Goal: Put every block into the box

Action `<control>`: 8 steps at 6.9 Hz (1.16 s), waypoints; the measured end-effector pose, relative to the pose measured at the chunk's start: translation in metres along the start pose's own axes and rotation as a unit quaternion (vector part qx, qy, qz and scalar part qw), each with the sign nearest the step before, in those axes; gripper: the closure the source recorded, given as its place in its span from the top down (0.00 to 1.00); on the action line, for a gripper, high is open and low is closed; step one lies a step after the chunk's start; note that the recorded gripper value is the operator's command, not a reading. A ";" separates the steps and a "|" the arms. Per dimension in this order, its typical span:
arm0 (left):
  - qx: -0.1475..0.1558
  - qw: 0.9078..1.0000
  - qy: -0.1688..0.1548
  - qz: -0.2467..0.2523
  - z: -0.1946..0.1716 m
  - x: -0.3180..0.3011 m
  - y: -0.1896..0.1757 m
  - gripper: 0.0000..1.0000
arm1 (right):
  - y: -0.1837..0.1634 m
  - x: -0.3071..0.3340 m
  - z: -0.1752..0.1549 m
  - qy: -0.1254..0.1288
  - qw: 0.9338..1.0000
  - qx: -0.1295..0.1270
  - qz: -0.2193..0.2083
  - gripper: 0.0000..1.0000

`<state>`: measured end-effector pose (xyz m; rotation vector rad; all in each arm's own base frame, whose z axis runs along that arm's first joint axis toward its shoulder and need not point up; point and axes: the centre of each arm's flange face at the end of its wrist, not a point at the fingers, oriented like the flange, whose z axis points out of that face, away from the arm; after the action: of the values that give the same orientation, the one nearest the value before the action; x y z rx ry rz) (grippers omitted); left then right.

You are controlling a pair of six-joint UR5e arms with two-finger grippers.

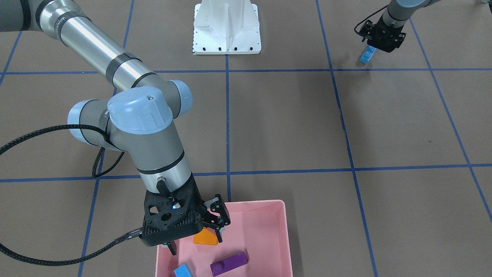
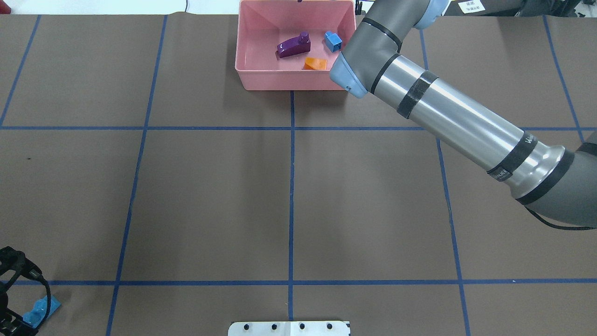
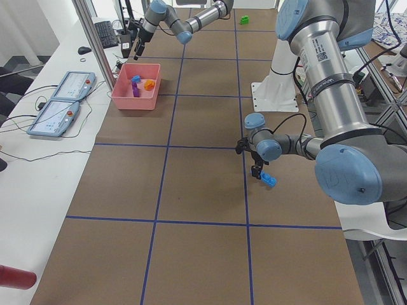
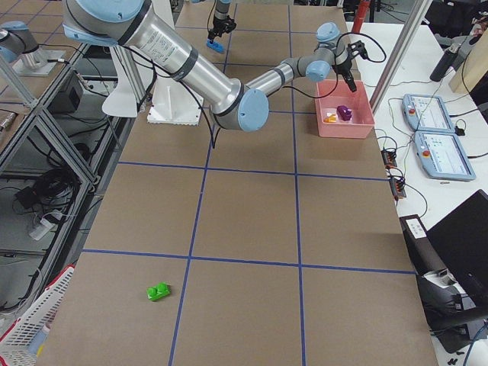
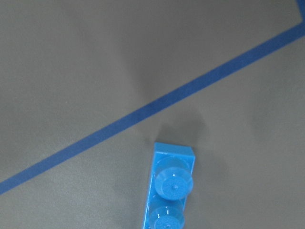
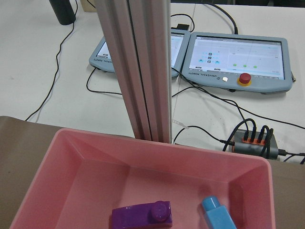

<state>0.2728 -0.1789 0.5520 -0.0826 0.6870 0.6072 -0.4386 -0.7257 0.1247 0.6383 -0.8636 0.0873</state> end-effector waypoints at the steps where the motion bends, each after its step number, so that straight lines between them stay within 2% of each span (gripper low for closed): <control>1: -0.004 1.000 -0.001 0.002 0.003 0.001 0.001 1.00 | -0.005 -0.003 -0.019 0.004 1.000 -0.016 0.003 0.99; 2: -0.007 1.000 -0.002 0.003 0.008 0.000 0.001 0.99 | -0.010 0.002 -0.037 -0.004 0.999 -0.034 0.009 0.99; 3: -0.011 1.000 -0.004 0.003 0.014 -0.001 0.000 0.89 | -0.014 0.017 -0.055 -0.015 0.998 -0.052 0.017 0.99; 5: -0.015 1.000 -0.003 0.006 0.022 0.001 -0.003 0.17 | -0.014 0.048 -0.079 -0.029 0.997 -0.065 0.026 0.99; 6: -0.016 1.000 -0.003 0.007 0.024 0.002 -0.003 0.00 | -0.013 0.058 -0.085 -0.034 0.997 -0.068 0.029 0.99; 8: -0.017 1.000 -0.003 0.007 0.024 0.003 -0.002 0.00 | -0.014 0.089 -0.098 -0.041 0.996 -0.075 0.033 0.99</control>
<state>0.2899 -0.1729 0.5688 -0.1078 0.6723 0.6314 -0.3087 -0.6984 0.1356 0.4741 -0.9614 0.0558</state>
